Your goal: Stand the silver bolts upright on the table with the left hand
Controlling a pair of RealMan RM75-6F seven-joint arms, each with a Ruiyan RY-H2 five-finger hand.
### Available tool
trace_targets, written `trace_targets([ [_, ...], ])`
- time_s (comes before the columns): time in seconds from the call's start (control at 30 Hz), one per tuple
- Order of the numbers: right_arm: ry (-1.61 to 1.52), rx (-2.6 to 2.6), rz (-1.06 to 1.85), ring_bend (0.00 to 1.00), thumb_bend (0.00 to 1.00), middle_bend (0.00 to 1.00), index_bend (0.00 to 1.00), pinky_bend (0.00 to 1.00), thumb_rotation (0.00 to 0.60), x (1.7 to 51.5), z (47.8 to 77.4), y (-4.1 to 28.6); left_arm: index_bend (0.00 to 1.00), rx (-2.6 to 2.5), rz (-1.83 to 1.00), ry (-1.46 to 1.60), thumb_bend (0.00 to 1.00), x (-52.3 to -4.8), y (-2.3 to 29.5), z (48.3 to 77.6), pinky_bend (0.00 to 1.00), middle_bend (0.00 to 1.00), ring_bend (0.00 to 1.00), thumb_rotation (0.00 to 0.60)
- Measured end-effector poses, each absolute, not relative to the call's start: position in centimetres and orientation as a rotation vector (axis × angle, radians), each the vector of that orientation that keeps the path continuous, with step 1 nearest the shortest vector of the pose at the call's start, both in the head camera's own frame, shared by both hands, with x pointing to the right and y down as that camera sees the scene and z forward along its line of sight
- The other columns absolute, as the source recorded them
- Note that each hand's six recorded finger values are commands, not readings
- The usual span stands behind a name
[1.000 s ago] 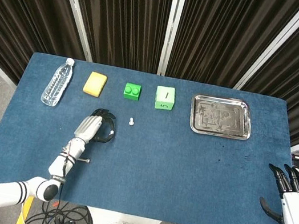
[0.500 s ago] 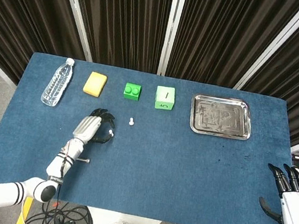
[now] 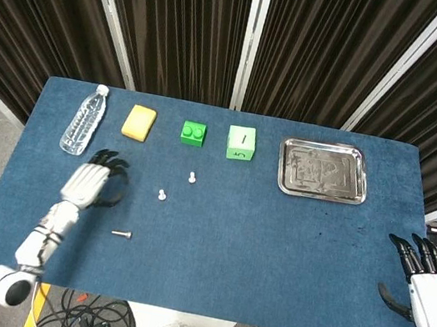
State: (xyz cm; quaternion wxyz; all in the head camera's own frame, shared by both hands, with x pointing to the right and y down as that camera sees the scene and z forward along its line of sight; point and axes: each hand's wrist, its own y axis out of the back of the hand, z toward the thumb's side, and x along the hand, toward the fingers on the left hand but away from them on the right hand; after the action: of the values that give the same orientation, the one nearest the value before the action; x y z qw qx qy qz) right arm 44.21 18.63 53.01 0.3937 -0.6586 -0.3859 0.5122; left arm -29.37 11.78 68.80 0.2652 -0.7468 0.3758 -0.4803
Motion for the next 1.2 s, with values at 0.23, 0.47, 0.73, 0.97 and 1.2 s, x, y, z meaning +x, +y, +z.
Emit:
trace_targets([
  [0.23, -0.966, -1.679, 1.288, 0.0, 0.2, 0.17, 0.08, 0.02, 0.6, 44.0, 53.3, 18.1, 0.46, -1.939, -1.419, 0.959, 0.31, -33.1, 16.3, 68.0, 0.0, 0.23, 0.06, 0.6],
  [0.47, -0.959, -1.689, 1.286, 0.0, 0.2, 0.16, 0.08, 0.02, 0.6, 43.9, 53.6, 17.9, 0.46, -1.948, -1.423, 0.881, 0.29, -32.2, 18.7, 68.7, 0.0, 0.22, 0.06, 0.6],
  [0.73, -0.951, -1.692, 1.285, 0.0, 0.2, 0.15, 0.08, 0.02, 0.6, 43.6, 53.7, 17.9, 0.46, -2.005, -1.386, 0.788, 0.26, -29.2, 20.7, 70.5, 0.0, 0.22, 0.06, 0.6],
  [0.97, -0.951, -1.687, 1.292, 0.0, 0.2, 0.14, 0.08, 0.01, 0.6, 43.6, 53.6, 18.0, 0.48, -2.011, -1.389, 0.791, 0.29, -28.5, 20.7, 71.6, 0.0, 0.22, 0.06, 0.6],
  [1.2, -0.953, -1.683, 1.293, 0.0, 0.2, 0.14, 0.08, 0.01, 0.6, 43.6, 53.4, 18.1, 0.52, -2.008, -1.406, 0.812, 0.33, -29.0, 20.9, 72.0, 0.0, 0.22, 0.06, 0.6],
])
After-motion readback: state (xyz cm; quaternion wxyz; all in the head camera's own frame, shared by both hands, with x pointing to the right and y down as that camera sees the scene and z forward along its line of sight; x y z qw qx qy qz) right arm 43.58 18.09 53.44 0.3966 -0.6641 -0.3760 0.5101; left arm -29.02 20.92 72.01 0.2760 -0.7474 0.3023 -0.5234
